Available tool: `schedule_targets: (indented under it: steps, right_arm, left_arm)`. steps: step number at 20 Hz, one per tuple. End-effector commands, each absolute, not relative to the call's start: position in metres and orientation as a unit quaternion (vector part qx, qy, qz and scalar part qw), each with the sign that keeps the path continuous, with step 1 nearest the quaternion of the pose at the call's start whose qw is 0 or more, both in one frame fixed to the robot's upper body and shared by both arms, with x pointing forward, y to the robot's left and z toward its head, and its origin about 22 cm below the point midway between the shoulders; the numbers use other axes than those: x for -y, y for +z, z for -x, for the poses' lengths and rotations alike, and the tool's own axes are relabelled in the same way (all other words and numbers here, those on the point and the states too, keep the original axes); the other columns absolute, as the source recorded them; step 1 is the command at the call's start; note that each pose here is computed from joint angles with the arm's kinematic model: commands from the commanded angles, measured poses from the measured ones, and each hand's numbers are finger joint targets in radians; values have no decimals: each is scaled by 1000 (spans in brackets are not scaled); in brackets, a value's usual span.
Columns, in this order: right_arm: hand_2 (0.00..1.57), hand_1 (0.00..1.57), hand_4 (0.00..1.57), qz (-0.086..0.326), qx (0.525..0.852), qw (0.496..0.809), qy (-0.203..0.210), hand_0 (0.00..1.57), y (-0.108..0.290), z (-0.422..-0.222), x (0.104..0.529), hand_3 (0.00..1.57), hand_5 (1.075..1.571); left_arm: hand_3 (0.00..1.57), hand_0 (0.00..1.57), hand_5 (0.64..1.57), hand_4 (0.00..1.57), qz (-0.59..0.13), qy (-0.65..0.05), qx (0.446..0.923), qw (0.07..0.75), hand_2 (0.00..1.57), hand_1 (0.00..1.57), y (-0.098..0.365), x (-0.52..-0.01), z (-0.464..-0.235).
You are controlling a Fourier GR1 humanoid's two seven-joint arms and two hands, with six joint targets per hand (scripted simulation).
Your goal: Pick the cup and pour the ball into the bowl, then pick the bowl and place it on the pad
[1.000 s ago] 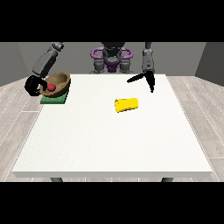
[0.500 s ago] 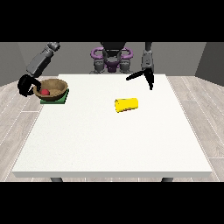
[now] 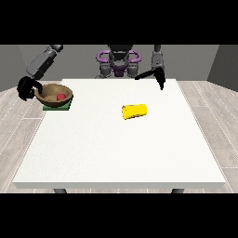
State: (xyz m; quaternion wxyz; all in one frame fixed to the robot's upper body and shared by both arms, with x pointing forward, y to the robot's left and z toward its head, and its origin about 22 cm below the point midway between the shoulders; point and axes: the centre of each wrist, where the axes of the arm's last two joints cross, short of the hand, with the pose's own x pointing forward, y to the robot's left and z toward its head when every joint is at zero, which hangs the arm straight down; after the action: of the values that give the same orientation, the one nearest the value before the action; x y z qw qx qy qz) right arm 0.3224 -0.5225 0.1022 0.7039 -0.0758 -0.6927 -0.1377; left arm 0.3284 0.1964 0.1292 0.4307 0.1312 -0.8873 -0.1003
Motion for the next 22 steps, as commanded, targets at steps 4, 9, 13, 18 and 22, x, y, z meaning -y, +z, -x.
schedule_targets:
  steps: [4, 9, 13, 18, 22]
  right_arm:
    - [1571, 1571, 694, 95, 680, 720, -100, 1571, 80, -320, 514, 1014, 1567]
    - [1486, 1571, 0, 192, 647, 727, -121, 1571, 97, -300, 541, 1146, 1554]
    - [475, 181, 0, 206, 671, 705, -102, 181, 131, -304, 549, 428, 1489]
    - [375, 0, 0, 205, 662, 712, -115, 0, 138, -303, 554, 209, 1481]
    - [325, 0, 0, 200, 660, 718, -94, 0, 150, -314, 546, 238, 1495]
  left_arm:
    - [0, 0, 1567, 0, -123, -100, 888, 432, 0, 0, 127, -192, -319]
    - [0, 0, 1565, 0, -126, -96, 894, 419, 0, 0, 141, -191, -314]
    - [0, 0, 1565, 0, -132, -82, 905, 396, 0, 0, 162, -196, -308]
    - [0, 0, 1566, 0, -129, -90, 898, 412, 0, 0, 145, -204, -301]
    - [0, 0, 1569, 0, -128, -94, 894, 418, 0, 0, 146, -192, -307]
